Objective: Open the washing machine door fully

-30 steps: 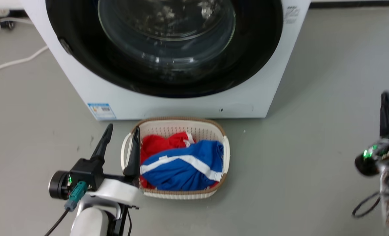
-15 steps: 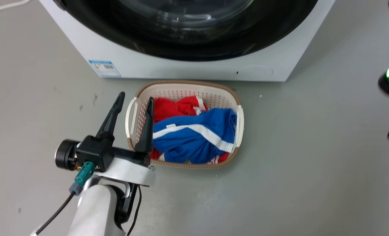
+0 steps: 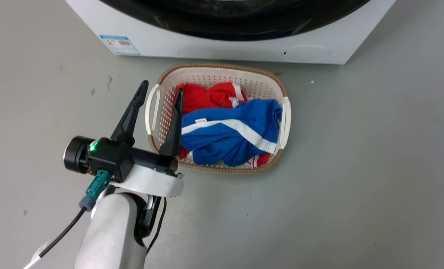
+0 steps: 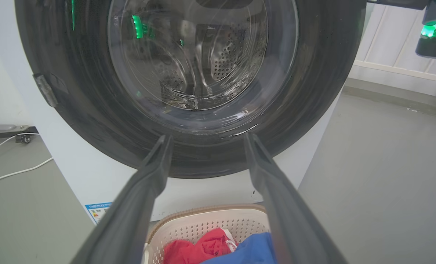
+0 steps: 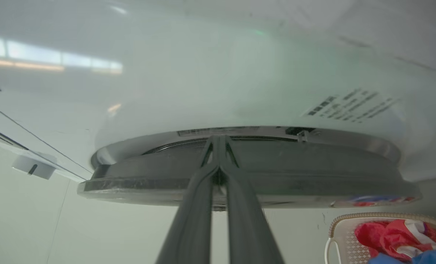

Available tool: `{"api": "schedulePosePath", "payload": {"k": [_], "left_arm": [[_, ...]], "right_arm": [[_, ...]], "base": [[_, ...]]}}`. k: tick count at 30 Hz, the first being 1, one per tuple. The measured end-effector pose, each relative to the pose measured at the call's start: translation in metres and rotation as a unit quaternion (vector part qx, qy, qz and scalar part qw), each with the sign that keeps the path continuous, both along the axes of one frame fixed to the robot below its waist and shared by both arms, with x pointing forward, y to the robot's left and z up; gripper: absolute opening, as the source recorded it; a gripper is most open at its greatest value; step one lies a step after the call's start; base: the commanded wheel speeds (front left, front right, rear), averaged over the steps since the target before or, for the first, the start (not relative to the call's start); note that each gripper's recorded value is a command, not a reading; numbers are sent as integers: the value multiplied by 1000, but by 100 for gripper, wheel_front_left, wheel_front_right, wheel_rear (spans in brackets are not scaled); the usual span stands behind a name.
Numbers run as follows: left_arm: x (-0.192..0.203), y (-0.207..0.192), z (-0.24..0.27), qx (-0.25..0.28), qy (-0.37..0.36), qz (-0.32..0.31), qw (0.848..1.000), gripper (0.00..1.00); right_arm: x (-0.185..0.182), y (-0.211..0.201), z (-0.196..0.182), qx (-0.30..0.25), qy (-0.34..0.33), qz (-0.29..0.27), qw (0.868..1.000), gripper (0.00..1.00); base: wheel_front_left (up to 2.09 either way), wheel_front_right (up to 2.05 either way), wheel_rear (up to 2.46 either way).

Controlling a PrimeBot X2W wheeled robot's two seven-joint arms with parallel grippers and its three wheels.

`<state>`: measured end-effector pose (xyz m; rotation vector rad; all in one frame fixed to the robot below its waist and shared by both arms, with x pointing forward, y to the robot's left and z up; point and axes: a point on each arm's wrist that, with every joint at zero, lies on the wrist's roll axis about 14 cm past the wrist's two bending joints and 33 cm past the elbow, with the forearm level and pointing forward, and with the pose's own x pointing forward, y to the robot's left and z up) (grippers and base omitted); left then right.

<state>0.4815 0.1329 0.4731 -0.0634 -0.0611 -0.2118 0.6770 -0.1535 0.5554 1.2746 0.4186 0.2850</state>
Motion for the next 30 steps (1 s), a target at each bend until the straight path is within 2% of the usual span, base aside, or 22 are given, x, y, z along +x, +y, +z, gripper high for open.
{"api": "schedulePosePath", "payload": {"k": [6,16,22,30], "left_arm": [[8,3,-11,2,8,4,1000,100],[11,5,-19,1,16,8,1000,100],[11,4,-14,2,11,8,1000,100],[0,1,0,0,3,6,1000,100]], "right_arm": [[16,27,-10,-36,12,44,998,0],[15,38,-24,-70,34,90,993,0],[-2,43,-32,-87,49,129,987,0],[-46,55,-37,-99,70,200,972,0]], "base": [[0,0,0],[0,0,0],[0,0,0],[0,0,0]]}}
